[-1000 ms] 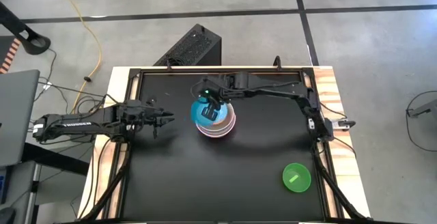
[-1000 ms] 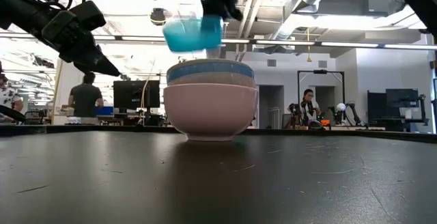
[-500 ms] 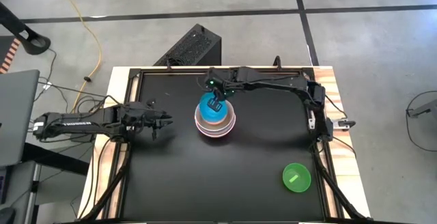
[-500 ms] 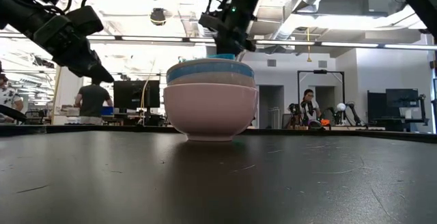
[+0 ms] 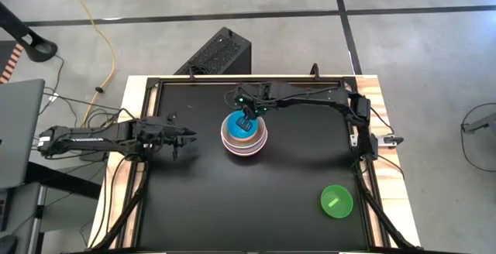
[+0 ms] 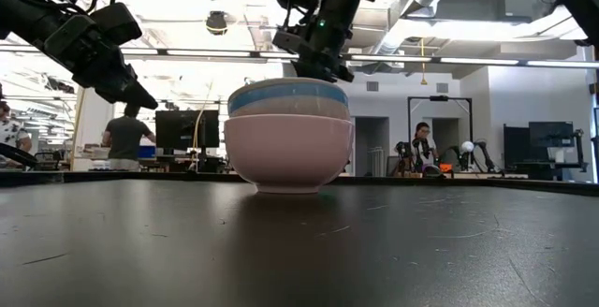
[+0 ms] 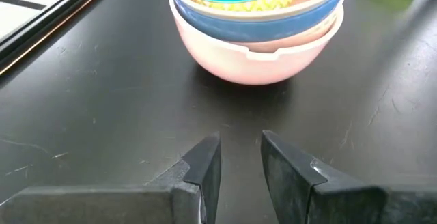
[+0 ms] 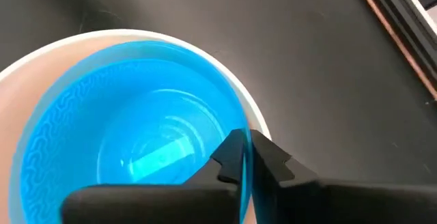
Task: Nest bowls inside each other
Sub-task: Stack the dark blue transparent bowl on top of the light blue bowl, then stack the green transparent bowl on top of the dark blue transparent bowl
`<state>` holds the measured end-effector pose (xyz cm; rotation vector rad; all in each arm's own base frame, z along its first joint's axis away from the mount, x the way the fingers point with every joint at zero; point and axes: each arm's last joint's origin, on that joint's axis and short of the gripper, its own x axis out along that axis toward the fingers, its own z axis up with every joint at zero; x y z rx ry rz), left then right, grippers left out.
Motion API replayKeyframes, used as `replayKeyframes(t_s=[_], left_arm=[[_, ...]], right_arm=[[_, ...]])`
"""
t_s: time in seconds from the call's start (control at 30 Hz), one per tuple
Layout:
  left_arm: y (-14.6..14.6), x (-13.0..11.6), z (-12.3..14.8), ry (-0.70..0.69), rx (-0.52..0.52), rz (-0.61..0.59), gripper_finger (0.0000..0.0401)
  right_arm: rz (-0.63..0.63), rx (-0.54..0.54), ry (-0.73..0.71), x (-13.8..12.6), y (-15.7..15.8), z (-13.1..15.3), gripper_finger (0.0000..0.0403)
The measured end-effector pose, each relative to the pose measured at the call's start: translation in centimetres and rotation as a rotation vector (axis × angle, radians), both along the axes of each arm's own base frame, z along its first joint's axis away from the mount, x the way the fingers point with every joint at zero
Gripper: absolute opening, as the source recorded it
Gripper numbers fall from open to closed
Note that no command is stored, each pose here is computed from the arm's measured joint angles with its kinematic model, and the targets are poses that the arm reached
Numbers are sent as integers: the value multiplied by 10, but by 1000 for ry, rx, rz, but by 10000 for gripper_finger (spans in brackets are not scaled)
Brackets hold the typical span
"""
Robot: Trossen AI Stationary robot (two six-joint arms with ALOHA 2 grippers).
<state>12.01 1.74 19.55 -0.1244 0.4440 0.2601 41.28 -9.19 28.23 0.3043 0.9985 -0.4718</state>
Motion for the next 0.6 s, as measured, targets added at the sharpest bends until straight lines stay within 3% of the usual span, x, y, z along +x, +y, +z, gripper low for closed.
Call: replayKeyframes(t_s=[0.17,0.5,0.6], left_arm=[[0,0,-1,6,-6,3,94],[0,0,-1,10,-5,9,94],[0,-1,-1,13,-3,13,94]], right_arm=[[-16,-31,-4,0,6,4,77],[-53,0,11,-13,12,17,211],[-75,33,33,-20,17,22,235]])
